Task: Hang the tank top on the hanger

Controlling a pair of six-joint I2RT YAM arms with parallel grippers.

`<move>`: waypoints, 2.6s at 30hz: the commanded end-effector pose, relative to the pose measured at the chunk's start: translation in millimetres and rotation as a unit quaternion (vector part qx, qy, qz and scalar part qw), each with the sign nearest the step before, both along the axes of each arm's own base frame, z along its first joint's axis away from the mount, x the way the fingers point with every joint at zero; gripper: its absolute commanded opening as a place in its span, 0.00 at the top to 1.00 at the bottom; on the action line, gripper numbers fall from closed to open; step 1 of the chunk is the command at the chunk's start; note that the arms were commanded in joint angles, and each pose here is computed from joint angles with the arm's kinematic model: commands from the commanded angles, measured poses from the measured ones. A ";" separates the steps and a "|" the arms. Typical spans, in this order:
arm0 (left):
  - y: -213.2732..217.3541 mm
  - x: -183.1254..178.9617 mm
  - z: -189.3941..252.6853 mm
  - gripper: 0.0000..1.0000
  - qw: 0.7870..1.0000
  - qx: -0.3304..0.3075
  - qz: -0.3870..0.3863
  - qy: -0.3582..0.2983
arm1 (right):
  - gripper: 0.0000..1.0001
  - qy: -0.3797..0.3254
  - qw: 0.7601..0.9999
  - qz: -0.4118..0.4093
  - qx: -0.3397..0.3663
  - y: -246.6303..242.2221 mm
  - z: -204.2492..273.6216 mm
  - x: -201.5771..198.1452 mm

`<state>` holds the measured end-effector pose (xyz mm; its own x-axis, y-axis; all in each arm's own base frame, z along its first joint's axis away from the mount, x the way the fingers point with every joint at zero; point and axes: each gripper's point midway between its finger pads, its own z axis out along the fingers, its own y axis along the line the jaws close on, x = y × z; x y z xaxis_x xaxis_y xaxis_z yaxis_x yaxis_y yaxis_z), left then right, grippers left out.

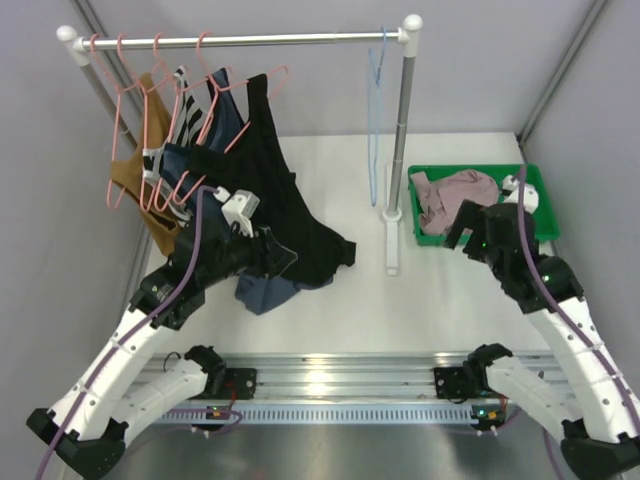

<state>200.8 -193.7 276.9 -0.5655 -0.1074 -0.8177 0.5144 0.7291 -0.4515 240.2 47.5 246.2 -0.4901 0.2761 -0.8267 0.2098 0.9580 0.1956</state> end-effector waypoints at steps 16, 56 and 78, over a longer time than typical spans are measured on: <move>-4.7 -4.8 9.5 0.46 1.000 -0.001 -0.025 -0.012 | 0.25 0.135 0.988 -0.025 0.074 -16.2 -91.3 179.0; 0.1 -6.0 23.4 0.47 0.999 -0.008 -0.018 -0.038 | 1.00 -0.090 0.995 0.038 0.029 2.4 190.9 116.6; -6.6 -6.7 31.3 0.44 0.997 -0.068 -0.010 -0.042 | 1.00 -0.154 0.966 0.164 0.127 60.0 209.4 17.0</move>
